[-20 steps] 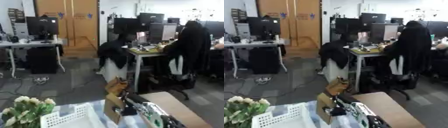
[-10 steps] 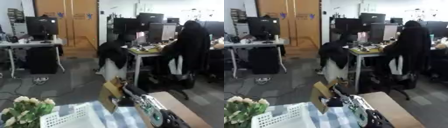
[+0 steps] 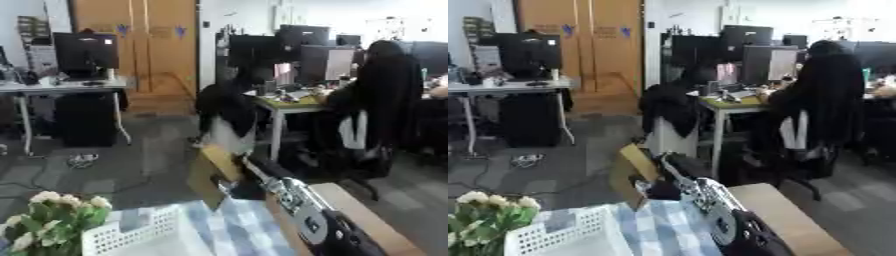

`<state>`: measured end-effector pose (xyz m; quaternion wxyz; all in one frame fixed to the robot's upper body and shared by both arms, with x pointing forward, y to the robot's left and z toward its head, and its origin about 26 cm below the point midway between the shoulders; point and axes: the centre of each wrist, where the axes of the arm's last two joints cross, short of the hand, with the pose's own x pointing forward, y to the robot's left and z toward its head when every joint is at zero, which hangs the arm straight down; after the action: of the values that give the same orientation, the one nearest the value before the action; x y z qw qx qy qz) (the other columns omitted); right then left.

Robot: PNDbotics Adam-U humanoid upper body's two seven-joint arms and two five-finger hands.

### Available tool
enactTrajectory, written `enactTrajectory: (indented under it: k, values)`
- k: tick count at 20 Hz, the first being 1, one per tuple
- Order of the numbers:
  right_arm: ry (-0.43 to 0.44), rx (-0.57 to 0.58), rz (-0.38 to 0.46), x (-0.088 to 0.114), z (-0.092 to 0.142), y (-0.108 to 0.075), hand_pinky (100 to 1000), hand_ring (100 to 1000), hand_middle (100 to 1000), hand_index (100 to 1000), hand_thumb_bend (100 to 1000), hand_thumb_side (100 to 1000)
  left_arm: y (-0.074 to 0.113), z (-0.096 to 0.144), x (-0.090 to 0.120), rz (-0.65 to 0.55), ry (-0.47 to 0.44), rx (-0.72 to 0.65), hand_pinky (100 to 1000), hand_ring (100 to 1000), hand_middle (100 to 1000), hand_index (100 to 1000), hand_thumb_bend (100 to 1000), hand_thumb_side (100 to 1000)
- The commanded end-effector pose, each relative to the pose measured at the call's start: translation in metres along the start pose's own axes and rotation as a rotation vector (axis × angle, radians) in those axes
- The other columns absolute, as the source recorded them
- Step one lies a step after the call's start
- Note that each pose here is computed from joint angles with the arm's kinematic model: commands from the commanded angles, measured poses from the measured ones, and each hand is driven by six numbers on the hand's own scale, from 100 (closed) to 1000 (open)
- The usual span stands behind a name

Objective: Pick up objects on the table and place them in the box.

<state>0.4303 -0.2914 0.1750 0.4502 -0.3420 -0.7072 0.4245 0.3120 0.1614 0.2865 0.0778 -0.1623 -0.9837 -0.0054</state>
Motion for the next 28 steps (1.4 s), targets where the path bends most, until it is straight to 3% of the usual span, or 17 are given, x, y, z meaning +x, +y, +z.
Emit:
enactTrajectory:
  k: [1, 6, 11, 28]
  values:
    - [-0.073, -0.073, 0.020, 0.015, -0.005, -0.029, 466, 308, 106, 326, 100, 554, -0.001, -0.007, 0.004, -0.002, -0.031, -0.006, 778, 965, 890, 988, 100, 798]
    - [-0.152, -0.085, -0.004, 0.035, -0.005, -0.034, 467, 309, 108, 327, 100, 557, -0.002, -0.007, 0.004, -0.001, -0.034, -0.007, 778, 965, 891, 988, 100, 795]
    - [-0.190, -0.061, 0.006, 0.044, -0.005, -0.026, 469, 310, 111, 330, 100, 564, -0.004, -0.009, 0.004, 0.005, -0.040, -0.010, 779, 965, 891, 988, 100, 792]
    - [-0.159, 0.092, 0.084, 0.019, -0.005, 0.035, 473, 312, 116, 335, 100, 595, -0.013, -0.017, 0.005, 0.038, -0.085, -0.003, 779, 963, 891, 989, 100, 782]
